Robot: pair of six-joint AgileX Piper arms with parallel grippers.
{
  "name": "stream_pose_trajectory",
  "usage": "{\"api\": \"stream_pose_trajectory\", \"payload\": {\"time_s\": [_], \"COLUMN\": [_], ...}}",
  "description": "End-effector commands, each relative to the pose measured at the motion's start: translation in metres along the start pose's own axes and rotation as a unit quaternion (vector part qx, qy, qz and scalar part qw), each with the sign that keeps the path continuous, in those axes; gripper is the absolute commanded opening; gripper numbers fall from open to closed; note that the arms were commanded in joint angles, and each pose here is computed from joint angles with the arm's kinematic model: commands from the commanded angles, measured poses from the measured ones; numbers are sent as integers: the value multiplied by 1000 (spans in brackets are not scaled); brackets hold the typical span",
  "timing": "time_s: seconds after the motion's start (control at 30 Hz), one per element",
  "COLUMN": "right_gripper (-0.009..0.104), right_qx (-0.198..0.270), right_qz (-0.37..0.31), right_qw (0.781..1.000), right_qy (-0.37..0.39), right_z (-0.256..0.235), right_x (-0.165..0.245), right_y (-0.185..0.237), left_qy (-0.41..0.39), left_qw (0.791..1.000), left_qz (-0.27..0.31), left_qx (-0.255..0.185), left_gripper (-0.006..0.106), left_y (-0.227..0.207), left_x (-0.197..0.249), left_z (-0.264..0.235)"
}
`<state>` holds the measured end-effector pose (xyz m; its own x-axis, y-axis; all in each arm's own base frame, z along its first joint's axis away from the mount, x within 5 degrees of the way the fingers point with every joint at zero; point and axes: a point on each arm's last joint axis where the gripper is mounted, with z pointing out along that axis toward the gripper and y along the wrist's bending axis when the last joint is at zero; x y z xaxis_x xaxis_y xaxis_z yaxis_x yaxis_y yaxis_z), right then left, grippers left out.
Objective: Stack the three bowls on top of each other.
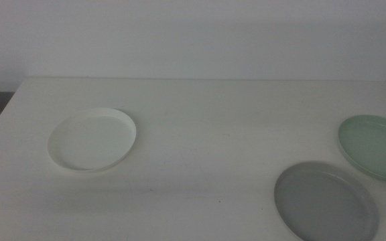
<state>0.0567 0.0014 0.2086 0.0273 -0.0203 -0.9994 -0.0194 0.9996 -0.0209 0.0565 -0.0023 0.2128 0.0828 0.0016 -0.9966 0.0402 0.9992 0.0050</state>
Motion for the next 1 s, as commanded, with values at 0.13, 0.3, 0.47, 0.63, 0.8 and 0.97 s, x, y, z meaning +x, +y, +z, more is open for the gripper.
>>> {"api": "stream_pose_trajectory", "payload": {"time_s": [0.13, 0.3, 0.47, 0.63, 0.8, 0.97], "right_gripper": [93, 93, 93, 93, 93, 93], "right_qx": [1, -10, -15, -18, -19, -21], "right_qz": [6, 66, 106, 101, 108, 112], "right_qw": [1000, 985, 933, 894, 899, 898], "right_qy": [21, 159, 343, 437, 424, 424], "right_z": [8, 34, 56, 69, 76, 76], "right_x": [-19, -61, -89, -97, -97, -97], "right_y": [-1, 2, 5, 7, 7, 8], "left_qy": [-8, -8, -8, -8, -8, -8], "left_qw": [1000, 1000, 1000, 1000, 1000, 1000], "left_qz": [0, 0, 0, 0, 0, 0], "left_qx": [0, 0, 0, 0, 0, 0], "left_gripper": [94, 94, 94, 94, 94, 94], "left_y": [0, 0, 0, 0, 0, 0], "left_x": [-2, -2, -2, -2, -2, -2], "left_z": [0, 0, 0, 0, 0, 0]}}
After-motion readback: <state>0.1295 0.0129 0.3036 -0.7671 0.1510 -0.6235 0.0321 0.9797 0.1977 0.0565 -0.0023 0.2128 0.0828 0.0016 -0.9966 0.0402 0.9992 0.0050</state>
